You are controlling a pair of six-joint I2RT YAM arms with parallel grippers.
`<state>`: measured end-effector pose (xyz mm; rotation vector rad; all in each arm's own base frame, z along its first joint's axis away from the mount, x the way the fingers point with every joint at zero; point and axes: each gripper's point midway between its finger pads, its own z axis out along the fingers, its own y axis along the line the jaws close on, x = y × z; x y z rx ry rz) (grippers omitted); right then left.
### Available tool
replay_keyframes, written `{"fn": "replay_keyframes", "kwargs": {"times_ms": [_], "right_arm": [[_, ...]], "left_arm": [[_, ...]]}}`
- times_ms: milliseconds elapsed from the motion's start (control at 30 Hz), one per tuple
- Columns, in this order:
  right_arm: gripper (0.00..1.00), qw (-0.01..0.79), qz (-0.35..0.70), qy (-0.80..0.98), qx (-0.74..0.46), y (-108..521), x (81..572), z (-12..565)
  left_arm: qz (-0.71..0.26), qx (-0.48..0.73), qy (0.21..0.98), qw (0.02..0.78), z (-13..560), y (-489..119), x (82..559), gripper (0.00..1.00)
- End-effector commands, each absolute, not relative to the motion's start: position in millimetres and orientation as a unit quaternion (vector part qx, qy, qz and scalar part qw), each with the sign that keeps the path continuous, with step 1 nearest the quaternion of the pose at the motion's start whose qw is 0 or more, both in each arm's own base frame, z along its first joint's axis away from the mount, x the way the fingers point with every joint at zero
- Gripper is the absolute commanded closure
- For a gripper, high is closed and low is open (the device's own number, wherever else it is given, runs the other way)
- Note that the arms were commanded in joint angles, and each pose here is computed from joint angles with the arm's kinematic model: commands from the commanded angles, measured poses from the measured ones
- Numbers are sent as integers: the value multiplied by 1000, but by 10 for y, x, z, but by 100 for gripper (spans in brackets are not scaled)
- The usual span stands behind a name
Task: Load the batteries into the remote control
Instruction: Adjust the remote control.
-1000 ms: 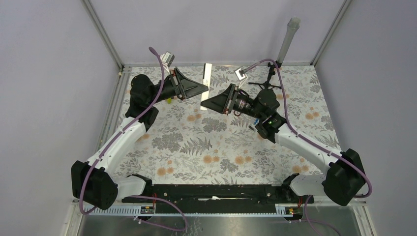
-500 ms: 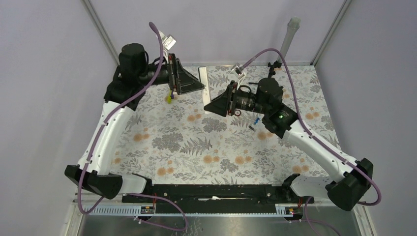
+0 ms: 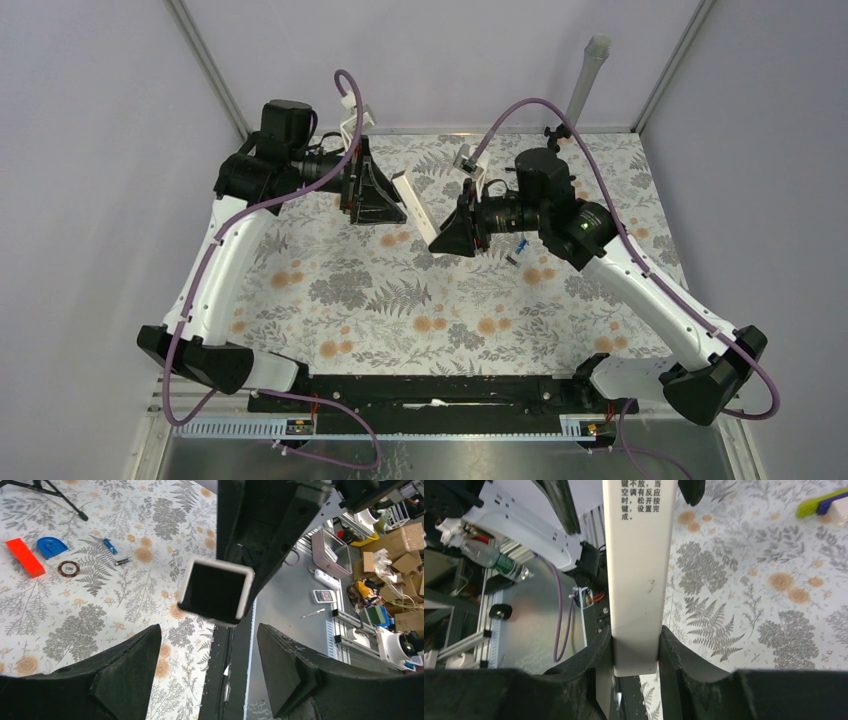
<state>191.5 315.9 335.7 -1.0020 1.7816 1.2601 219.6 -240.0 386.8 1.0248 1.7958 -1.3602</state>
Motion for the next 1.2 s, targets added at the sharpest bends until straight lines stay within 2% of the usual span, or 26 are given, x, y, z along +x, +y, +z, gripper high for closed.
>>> {"fn": "replay_keyframes", "kwargs": {"times_ms": [0,333,800,1100,1167], "right_arm": [[100,355,504,659,-431,3167,1774,3501],[100,326,526,641,-455,3229,1643,3468],[100,323,528,634,-463,3271,1630,3384],[100,317,524,637,-468,3261,1620,3320],[100,318,524,636,-469,3259,1617,3320]], "left_arm": [[-548,417,649,324,3987,-2401,2002,25],[-574,406,652,284,3900,-2433,1861,27],[-591,406,635,288,3995,-2430,1751,41],[-603,393,627,299,4065,-2473,1810,41],[-599,388,632,301,4053,-2476,1834,46]]}}
